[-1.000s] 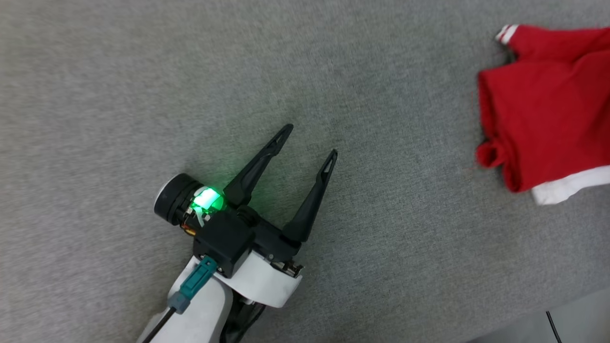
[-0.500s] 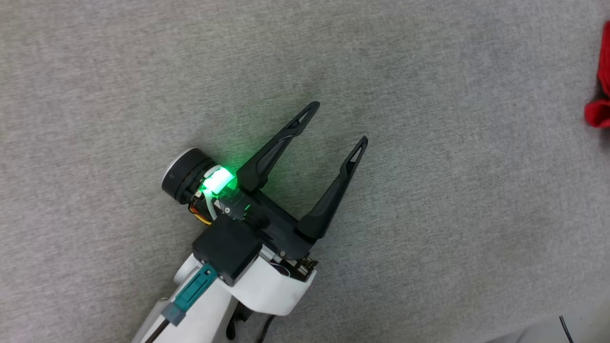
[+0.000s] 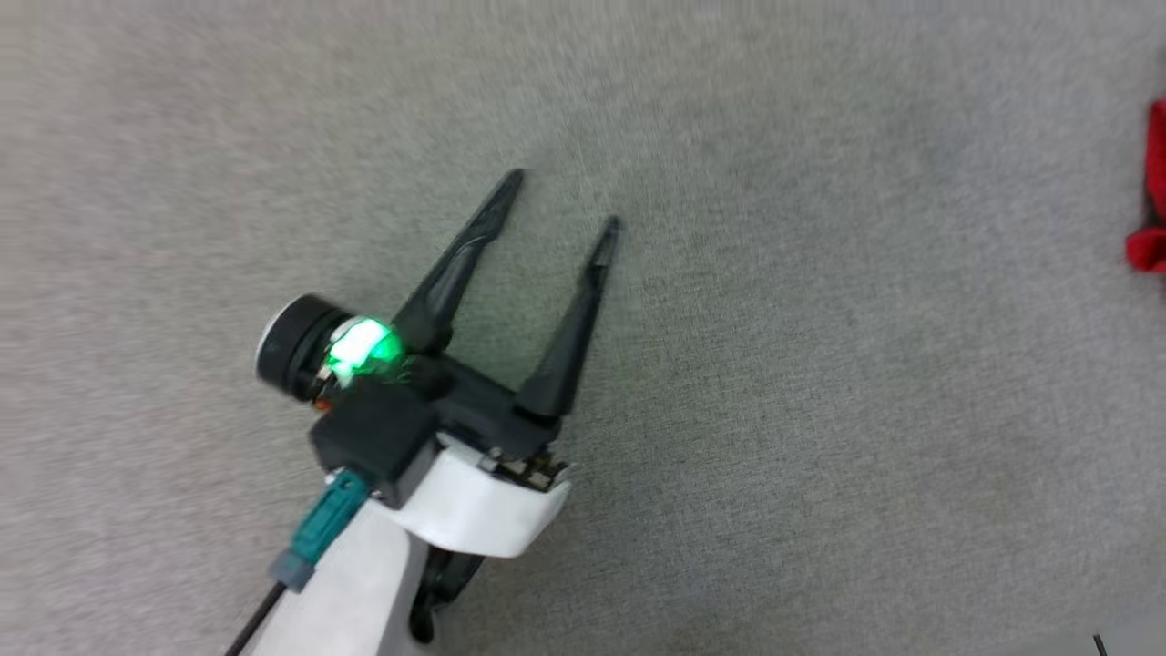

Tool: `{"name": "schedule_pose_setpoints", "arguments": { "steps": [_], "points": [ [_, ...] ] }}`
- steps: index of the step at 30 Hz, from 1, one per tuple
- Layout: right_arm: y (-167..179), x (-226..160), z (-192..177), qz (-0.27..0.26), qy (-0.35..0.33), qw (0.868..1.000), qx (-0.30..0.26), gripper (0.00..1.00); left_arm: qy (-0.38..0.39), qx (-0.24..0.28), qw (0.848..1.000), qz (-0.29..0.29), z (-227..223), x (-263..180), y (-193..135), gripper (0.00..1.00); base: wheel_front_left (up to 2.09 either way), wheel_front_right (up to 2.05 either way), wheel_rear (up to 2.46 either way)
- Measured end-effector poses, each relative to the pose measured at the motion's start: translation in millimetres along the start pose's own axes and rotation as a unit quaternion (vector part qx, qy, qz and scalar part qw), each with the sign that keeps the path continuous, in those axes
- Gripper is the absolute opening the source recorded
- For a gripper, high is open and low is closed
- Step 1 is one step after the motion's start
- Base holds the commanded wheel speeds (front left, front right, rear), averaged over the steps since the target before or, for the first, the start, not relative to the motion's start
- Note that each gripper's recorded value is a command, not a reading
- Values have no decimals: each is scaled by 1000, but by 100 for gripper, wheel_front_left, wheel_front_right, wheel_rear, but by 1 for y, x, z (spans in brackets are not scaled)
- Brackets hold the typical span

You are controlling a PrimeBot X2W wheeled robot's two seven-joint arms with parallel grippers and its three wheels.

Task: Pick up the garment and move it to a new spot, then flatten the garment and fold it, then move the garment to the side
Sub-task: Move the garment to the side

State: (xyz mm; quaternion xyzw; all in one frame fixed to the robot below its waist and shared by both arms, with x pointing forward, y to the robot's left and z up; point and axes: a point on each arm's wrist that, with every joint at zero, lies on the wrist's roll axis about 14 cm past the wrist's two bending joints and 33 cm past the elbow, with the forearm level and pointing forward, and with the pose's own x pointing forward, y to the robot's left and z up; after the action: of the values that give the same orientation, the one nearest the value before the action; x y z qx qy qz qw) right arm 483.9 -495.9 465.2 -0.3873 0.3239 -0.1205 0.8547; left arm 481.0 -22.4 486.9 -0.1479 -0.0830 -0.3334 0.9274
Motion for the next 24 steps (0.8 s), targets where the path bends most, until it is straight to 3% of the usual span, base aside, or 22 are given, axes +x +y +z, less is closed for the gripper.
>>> {"name": "schedule_pose_setpoints", "arguments": {
  "steps": [4, 8, 11, 18, 24],
  "points": [
    [-11, -16, 57, -15, -113, 993, 43, 100, -11, 31, 999, 44, 28, -17, 15, 100, 0, 0, 0],
    [0, -43, 108, -5, -225, 968, 108, 100, -20, 69, 993, 94, 59, -42, 34, 100, 0, 0, 0],
    [12, -70, 133, 8, -289, 942, 170, 100, -28, 95, 986, 134, 82, -66, 46, 100, 0, 0, 0],
    [60, -141, 176, 65, -394, 864, 307, 100, -53, 136, 965, 217, 130, -123, 62, 100, 0, 0, 0],
    [107, -190, 184, 116, -418, 820, 373, 100, -60, 146, 951, 266, 148, -164, 69, 100, 0, 0, 0]
  ]
}}
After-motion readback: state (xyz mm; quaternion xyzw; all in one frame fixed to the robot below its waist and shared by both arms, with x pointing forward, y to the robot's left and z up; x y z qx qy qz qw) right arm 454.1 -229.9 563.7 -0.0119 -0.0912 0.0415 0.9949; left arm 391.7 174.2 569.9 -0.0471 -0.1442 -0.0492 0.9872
